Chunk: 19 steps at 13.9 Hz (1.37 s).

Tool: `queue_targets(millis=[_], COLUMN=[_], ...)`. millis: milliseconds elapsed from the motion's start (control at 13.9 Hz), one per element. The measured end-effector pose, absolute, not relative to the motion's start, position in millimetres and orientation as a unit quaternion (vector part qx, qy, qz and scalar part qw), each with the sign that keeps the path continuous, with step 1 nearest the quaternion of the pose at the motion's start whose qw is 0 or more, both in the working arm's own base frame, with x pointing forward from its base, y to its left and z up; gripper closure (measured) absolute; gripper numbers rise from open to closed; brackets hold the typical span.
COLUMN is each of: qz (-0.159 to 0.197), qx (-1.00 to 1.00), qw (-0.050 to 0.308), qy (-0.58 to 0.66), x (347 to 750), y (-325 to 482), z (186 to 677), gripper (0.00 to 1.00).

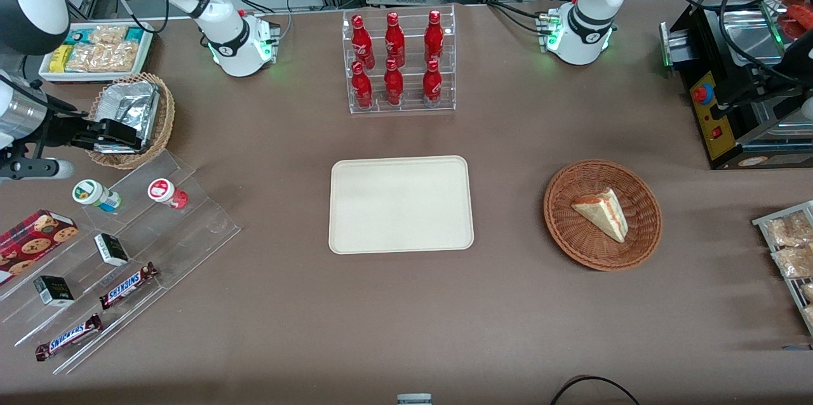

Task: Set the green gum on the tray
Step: 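Move the right gripper down toward the green-lidded gum tub on the shelf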

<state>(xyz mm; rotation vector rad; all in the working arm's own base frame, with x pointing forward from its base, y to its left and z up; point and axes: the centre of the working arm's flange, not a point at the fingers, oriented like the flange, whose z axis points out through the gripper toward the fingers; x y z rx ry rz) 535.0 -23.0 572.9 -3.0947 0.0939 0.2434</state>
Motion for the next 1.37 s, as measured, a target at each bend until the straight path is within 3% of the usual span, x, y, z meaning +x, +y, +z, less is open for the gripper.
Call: queue_targets(millis=[575,934,1365], qz=[0.082,0.069,0.034], qx=[-0.997,-0.995,-0.971], qw=[0.008,0.014,0.018], qy=[0.01,-0.076,-0.235], x=[539,543,532], y=[-29,-54,-140], z=[557,518,475], gripper=[0.0,0.0,0.0])
